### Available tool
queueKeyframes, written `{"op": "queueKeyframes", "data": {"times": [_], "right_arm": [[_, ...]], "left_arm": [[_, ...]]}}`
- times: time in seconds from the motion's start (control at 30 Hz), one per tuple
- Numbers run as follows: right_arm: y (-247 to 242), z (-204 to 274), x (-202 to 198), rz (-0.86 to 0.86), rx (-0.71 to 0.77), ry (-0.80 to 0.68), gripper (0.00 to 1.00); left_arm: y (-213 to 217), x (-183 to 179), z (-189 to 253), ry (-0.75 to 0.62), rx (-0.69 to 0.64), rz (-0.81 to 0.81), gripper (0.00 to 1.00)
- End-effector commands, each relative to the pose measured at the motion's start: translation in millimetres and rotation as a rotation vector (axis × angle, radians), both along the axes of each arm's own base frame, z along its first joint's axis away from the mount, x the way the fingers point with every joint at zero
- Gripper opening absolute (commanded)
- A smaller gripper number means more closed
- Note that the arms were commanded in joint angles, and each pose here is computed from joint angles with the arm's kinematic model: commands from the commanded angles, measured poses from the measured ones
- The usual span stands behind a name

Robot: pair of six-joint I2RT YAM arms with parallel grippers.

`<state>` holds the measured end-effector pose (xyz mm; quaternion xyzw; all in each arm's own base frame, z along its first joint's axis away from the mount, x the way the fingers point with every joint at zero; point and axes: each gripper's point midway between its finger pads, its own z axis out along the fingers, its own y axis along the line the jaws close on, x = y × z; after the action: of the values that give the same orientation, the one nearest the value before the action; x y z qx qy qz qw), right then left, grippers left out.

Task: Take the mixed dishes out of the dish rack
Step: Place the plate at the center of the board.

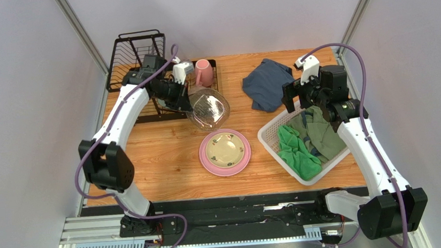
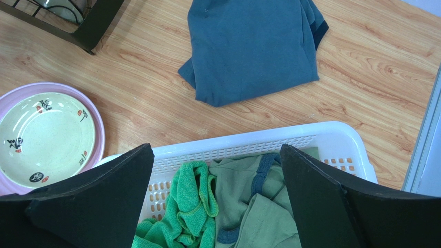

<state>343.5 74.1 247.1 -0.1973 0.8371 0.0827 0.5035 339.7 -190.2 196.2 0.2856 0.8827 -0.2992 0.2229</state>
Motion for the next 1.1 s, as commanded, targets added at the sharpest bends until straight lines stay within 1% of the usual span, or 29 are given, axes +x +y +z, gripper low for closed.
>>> {"op": "queueKeyframes", "data": {"times": [0.0, 0.27, 0.53, 0.9, 1.07], "right_arm": [[0, 20, 8, -0.002, -0.004, -0.055, 0.99], [-1, 16, 9, -0.003, -0.01, -0.044, 0.99], [-1, 16, 10, -0.002, -0.015, -0.043, 0.99], [-1, 16, 10, 0.001, -0.021, -0.04, 0.99], [-2, 18, 9, -0.001, -0.022, -0.048, 0.99]], "left_arm": [[-28, -5, -4, 0.063, -0.073, -0.009, 0.0], [-52, -20, -46, 0.116, -0.014, -0.036, 0.0], [-54, -29, -88, 0.177, 0.063, -0.065, 0.0], [-55, -42, -125, 0.235, 0.141, -0.106, 0.0], [-56, -47, -134, 0.249, 0.161, -0.127, 0.01]]}}
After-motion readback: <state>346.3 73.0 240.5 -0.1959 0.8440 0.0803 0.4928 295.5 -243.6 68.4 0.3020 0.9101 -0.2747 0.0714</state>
